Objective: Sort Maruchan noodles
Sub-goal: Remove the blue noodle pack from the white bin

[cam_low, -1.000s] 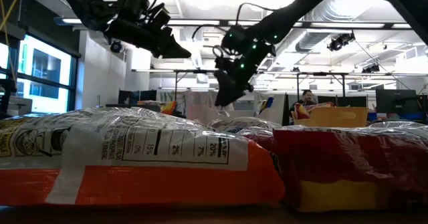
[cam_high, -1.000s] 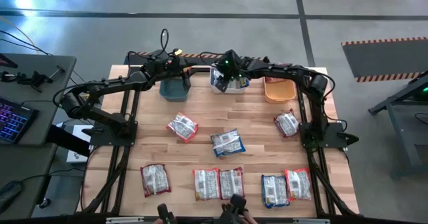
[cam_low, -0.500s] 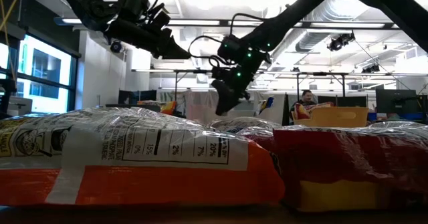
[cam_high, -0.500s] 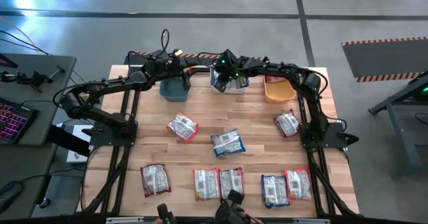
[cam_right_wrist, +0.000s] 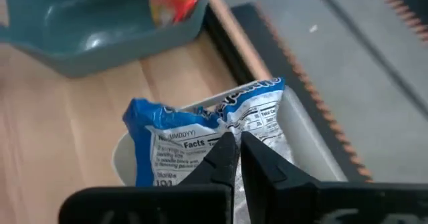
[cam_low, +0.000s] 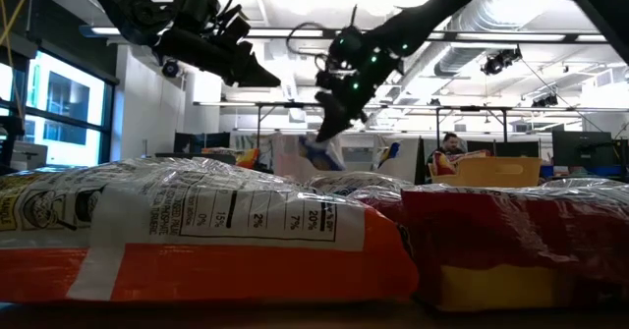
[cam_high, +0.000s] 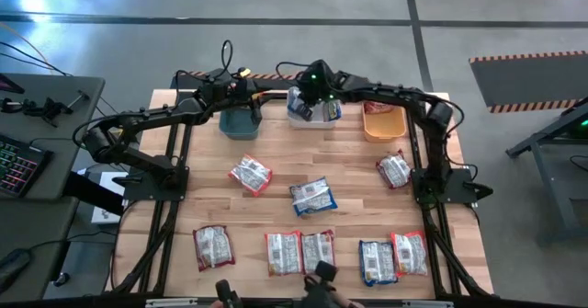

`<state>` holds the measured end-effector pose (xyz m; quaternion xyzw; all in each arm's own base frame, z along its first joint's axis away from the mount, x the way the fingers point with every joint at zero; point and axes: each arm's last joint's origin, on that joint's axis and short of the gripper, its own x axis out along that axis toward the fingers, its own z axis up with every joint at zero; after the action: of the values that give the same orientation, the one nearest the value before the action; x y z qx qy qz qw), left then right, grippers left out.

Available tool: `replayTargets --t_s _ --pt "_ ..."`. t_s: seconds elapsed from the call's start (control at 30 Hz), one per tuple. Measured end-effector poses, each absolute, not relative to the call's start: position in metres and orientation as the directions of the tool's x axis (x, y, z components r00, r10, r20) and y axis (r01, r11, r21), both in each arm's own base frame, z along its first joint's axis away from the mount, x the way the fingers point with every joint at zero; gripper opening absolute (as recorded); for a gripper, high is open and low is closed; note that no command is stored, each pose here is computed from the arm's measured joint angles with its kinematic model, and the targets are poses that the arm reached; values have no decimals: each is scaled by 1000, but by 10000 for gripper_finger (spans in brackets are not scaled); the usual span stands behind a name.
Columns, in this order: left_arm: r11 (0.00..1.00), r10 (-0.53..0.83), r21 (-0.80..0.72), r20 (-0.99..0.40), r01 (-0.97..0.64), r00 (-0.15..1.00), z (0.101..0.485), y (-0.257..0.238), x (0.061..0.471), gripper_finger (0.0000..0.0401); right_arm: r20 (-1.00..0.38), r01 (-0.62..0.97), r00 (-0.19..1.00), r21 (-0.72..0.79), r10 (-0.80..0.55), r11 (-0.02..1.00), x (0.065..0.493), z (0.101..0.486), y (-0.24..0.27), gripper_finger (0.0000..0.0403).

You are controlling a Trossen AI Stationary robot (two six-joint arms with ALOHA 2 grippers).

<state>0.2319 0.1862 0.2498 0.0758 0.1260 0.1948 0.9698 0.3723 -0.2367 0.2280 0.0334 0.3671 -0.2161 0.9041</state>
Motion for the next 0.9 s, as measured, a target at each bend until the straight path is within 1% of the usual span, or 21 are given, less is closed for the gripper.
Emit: replayTargets --t_s 0.1,0.2,0.3,0.4,0.5,0.6,0.7,0.77,0.83,0.9 --pt "913 397 195 -216 -359 892 250 186 232 106 -624 457 656 -119 -424 882 358 233 -229 0" --pt "913 397 195 -215 -359 892 250 186 232 106 -544 492 701 -99 -461 865 336 228 -217 0" --pt "913 397 190 -213 -361 893 250 186 232 106 -474 532 735 -41 -485 846 310 212 -206 0" --pt "916 392 174 -195 -362 899 252 186 233 106 -414 595 734 10 -538 804 287 192 -197 0" --pt "926 370 157 -183 -344 911 253 184 234 106 -305 637 750 98 -587 764 271 182 -194 0" --pt "930 359 151 -177 -335 916 253 182 236 106 -240 655 753 182 -613 733 260 171 -190 0" --pt "932 352 150 -177 -329 919 253 181 237 106 -220 652 758 209 -614 729 254 165 -187 0" --pt "935 346 149 -183 -322 920 251 180 239 106 -223 603 796 223 -562 766 255 165 -185 0" --pt "934 350 151 -193 -325 917 249 180 240 106 -264 544 833 237 -486 805 263 170 -186 3" --pt "925 373 160 -191 -346 908 249 181 240 105 -345 525 828 201 -442 827 276 179 -189 13"
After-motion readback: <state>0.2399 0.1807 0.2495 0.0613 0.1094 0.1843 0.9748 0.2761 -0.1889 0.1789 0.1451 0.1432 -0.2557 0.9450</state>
